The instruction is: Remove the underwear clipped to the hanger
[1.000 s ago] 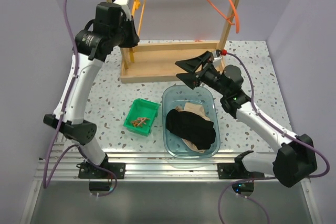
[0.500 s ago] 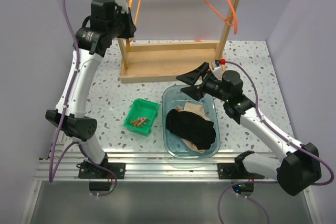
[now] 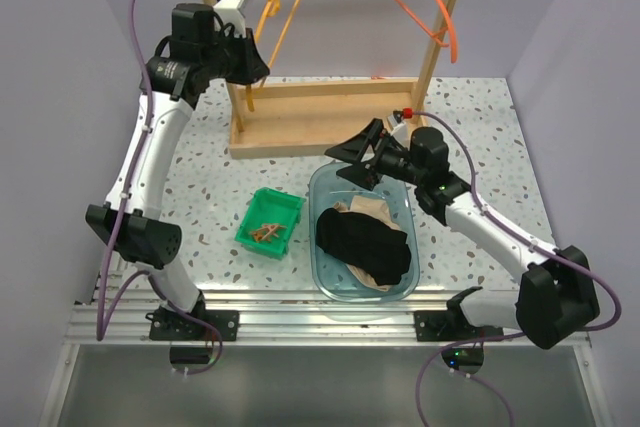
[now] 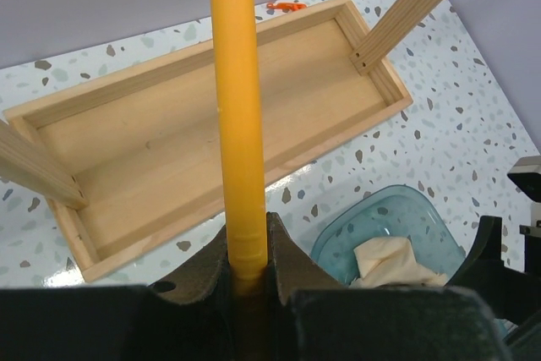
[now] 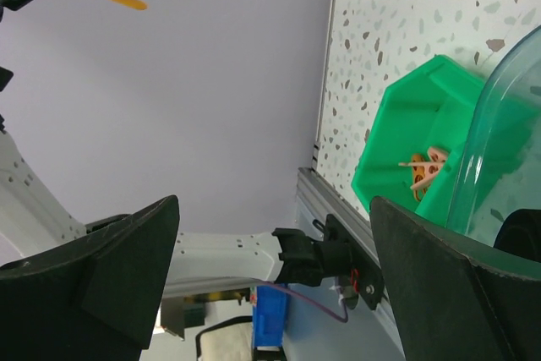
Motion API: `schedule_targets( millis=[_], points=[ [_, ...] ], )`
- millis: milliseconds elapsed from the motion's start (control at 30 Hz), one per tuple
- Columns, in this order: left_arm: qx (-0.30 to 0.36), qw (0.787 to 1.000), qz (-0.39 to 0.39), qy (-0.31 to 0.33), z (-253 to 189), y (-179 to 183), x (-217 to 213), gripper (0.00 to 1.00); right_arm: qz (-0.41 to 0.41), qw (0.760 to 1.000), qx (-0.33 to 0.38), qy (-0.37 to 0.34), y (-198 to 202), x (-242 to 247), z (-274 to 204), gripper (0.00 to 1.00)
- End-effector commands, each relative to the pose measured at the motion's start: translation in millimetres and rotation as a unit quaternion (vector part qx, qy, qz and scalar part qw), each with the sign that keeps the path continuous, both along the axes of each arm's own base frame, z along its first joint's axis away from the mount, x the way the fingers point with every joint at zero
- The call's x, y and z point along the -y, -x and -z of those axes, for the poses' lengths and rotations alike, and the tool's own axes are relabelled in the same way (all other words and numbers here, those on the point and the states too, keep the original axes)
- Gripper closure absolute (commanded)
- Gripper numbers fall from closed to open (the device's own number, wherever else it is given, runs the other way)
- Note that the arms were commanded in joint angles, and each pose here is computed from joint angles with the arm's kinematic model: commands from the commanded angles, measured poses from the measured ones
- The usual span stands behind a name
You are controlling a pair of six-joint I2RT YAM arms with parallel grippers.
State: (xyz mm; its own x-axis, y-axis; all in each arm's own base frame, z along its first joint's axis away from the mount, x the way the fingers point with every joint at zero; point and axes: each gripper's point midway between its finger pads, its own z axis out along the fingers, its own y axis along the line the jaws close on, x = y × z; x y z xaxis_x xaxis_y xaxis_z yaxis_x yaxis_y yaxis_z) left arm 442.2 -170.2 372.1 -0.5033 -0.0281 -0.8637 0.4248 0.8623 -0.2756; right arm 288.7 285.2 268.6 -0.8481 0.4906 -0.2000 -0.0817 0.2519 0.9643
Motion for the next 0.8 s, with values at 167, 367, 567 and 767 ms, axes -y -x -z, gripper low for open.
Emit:
schedule_targets(
  millis=[167,367,567,767],
  points=[
    [0.008,0.999,0.026,0.027,-19,25,5,1.0,-0.028,0.997,0.068,-0.014,-5,-8,-35,0.02],
    [-0.094,0.995,0.022,0.018,44,73,-4,1.0,-0.015,0.989,0.13,0.067,-24,-5,-60,0.02],
    [-0.146,0.989,0.02,-0.001,81,147,-23,1.0,-0.012,0.97,0.185,0.157,-45,1,-69,0.02],
    [-0.169,0.979,0.094,0.064,85,236,-12,1.0,0.038,0.91,0.25,0.327,-48,56,-55,0.02]
  ],
)
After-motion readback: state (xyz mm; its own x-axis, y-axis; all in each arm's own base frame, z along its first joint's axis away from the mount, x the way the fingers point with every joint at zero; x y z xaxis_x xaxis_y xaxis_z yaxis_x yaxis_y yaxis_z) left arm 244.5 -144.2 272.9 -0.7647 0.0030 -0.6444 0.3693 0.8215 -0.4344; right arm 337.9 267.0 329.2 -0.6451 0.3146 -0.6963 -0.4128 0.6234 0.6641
